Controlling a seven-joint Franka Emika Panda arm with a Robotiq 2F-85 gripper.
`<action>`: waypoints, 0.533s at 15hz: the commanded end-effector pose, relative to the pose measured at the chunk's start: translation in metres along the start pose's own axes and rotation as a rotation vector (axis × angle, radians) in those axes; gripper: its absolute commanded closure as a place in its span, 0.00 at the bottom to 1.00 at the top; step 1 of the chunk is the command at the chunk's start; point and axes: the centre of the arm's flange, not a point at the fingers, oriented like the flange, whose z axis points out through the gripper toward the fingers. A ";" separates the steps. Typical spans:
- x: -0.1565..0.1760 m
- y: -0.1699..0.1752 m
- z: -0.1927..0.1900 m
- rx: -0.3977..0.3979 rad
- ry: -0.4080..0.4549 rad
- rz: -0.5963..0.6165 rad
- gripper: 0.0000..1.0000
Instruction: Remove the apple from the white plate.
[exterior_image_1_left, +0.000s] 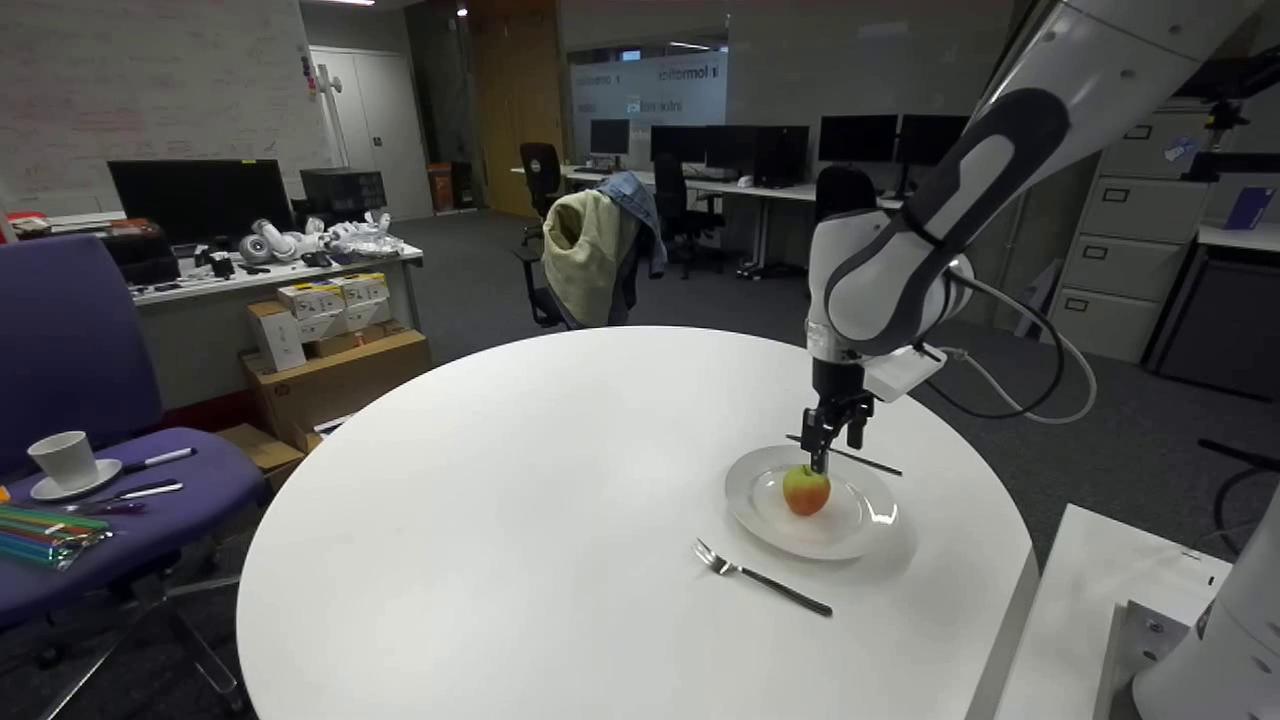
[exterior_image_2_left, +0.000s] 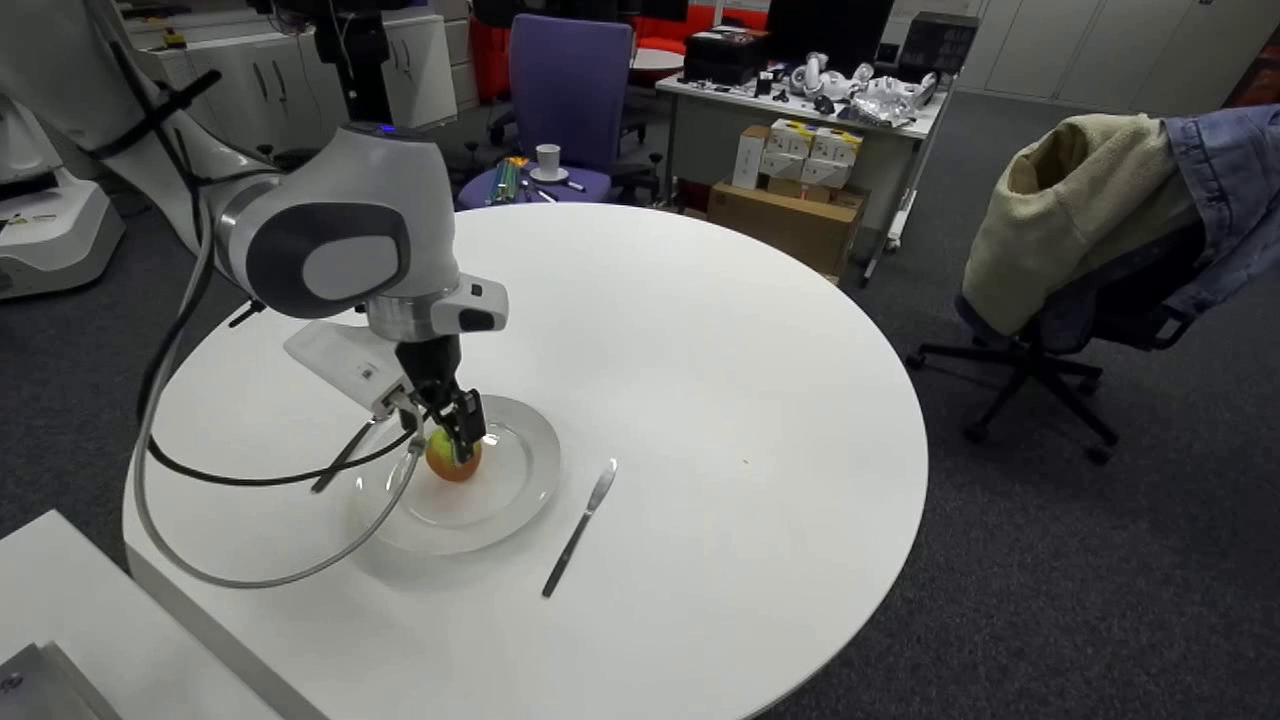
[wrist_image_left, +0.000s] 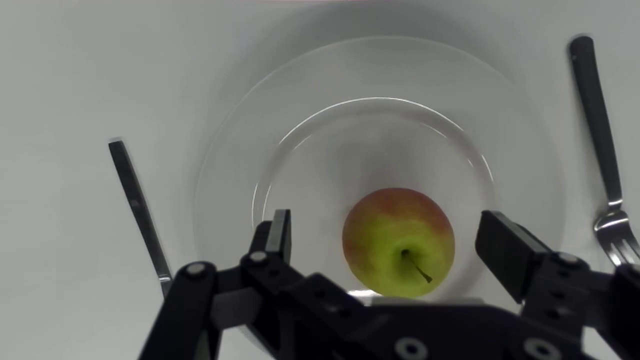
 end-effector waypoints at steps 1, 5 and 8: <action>0.014 0.011 0.013 -0.027 0.012 -0.021 0.00; 0.020 0.011 0.020 -0.034 0.029 -0.047 0.00; 0.024 0.009 0.020 -0.026 0.049 -0.052 0.00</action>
